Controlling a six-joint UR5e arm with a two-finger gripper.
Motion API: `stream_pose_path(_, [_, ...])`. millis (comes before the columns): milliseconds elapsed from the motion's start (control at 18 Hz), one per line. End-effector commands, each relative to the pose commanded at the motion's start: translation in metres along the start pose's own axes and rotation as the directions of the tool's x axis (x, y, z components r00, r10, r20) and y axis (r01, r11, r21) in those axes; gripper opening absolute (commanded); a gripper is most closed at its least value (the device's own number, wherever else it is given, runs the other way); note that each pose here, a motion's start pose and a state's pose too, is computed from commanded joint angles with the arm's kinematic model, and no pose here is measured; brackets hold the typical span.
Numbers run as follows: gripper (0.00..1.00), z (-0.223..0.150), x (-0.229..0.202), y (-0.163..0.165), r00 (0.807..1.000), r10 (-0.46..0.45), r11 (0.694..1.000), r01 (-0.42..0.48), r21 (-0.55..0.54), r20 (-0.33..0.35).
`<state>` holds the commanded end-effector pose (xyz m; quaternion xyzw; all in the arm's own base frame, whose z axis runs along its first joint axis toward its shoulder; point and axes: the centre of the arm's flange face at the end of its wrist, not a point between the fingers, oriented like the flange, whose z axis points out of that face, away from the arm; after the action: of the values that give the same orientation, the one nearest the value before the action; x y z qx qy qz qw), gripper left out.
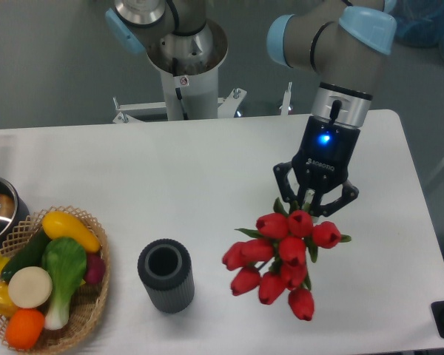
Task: Insert the flowers into the vase
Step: 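Carry the red tulip bunch with the gripper over the black vase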
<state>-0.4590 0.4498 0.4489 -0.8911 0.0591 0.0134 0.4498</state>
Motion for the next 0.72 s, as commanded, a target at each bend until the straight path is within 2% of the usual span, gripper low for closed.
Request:
stream_pose_path(222, [0.14, 0.006, 0.013, -0.016, 0.996, 0.023, 0.993, -0.014, 0.119, -0.082])
stream_pose_path(333, [0.14, 0.009, 0.017, -0.024, 0.991, 0.058, 0.976, -0.031, 0.214, -0.120])
stream_pose_path(500, [0.14, 0.010, 0.022, -0.031, 0.984, 0.075, 0.958, -0.027, 0.285, -0.160])
stream_pose_path(722, [0.14, 0.035, 0.036, -0.035, 0.954, 0.107, 0.911, 0.019, 0.413, -0.282])
